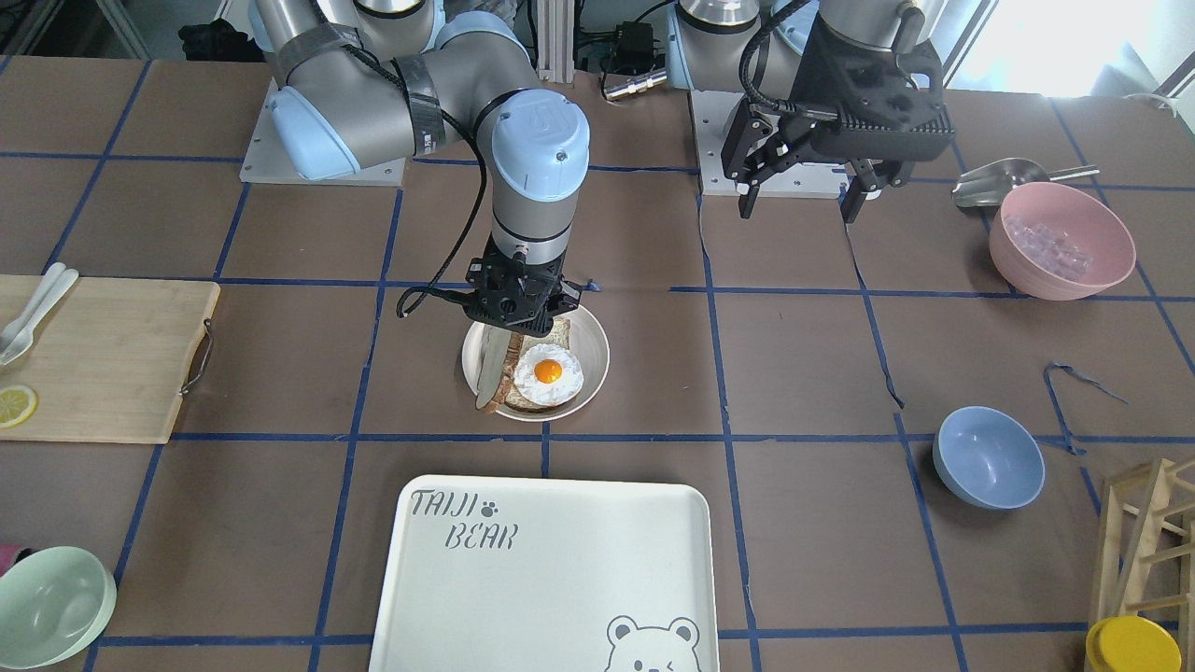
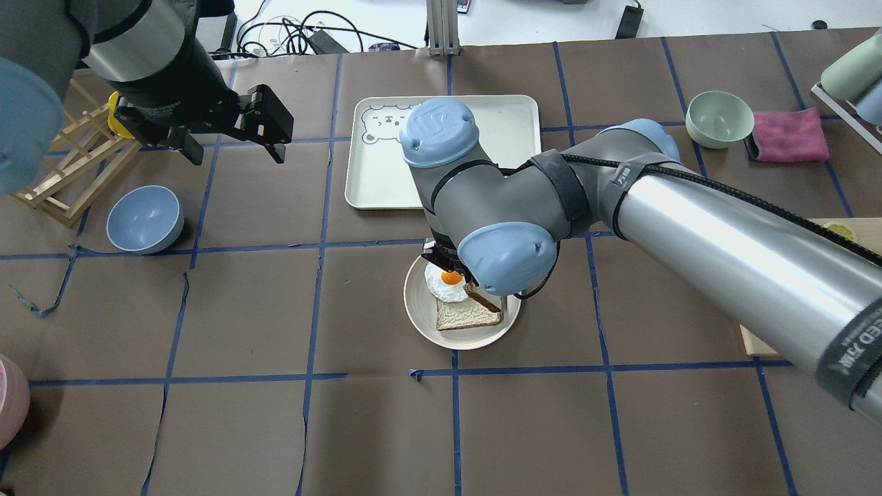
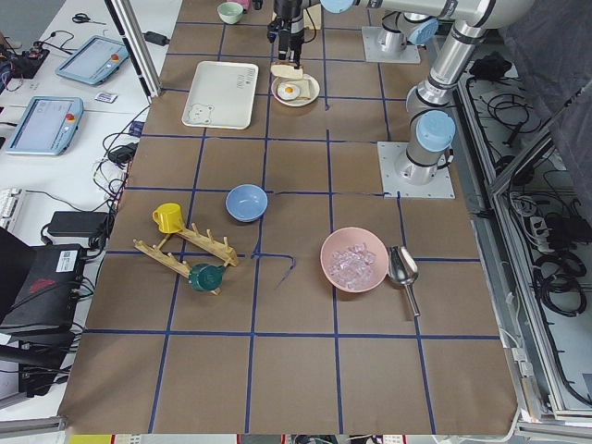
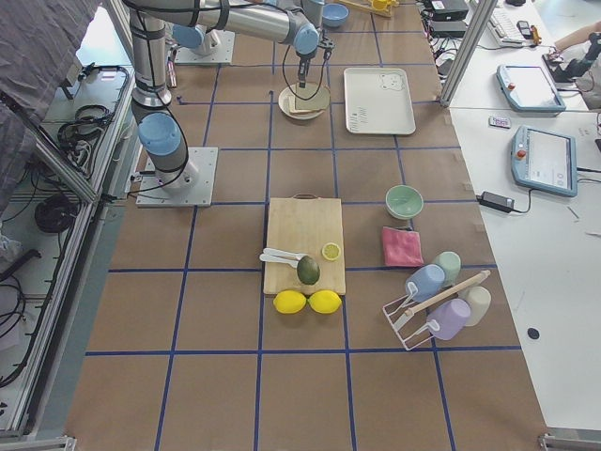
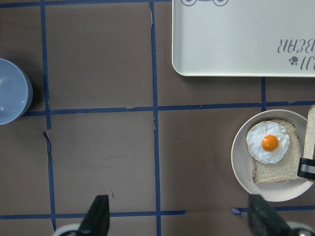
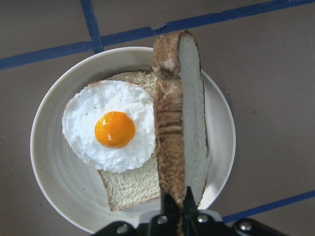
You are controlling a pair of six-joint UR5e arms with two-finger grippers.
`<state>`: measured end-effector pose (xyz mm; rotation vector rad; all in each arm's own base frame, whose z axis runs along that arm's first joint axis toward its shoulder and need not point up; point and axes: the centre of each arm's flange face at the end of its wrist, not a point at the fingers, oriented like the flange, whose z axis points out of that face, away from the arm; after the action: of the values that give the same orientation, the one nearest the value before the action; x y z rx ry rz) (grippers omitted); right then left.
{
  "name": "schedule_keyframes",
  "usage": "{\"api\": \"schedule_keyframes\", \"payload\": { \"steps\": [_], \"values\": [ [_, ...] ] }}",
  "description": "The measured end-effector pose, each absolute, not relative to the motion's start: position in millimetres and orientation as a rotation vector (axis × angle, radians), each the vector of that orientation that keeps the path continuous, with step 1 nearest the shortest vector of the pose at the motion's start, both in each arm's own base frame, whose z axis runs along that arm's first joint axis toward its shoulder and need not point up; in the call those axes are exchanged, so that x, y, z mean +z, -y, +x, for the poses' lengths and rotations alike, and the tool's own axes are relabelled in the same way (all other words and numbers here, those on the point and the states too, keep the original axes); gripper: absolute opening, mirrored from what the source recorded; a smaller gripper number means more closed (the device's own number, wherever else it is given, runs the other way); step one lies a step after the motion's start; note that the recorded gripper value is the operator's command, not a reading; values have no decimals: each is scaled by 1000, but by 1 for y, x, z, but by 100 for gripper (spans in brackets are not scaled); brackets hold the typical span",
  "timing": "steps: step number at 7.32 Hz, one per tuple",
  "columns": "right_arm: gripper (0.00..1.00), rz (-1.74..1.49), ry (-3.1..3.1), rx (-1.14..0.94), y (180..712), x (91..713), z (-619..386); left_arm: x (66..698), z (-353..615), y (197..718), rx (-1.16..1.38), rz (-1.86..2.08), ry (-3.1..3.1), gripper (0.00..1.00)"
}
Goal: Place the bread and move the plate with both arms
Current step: 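Carry the bread with the right gripper over the egg toast on the plate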
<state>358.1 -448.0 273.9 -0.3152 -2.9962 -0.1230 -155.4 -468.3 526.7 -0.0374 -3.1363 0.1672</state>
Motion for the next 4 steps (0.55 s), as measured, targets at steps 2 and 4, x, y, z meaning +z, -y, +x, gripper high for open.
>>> {"api": "schedule_keyframes", "payload": {
  "steps": [2,4],
  "values": [
    [54,-319,3008,-153,444,269,362,527,-155,468,167,-39,3137,100],
    [94,-334,3010,-167,440,268,363,527,-155,468,167,-39,3138,100]
  ]
}}
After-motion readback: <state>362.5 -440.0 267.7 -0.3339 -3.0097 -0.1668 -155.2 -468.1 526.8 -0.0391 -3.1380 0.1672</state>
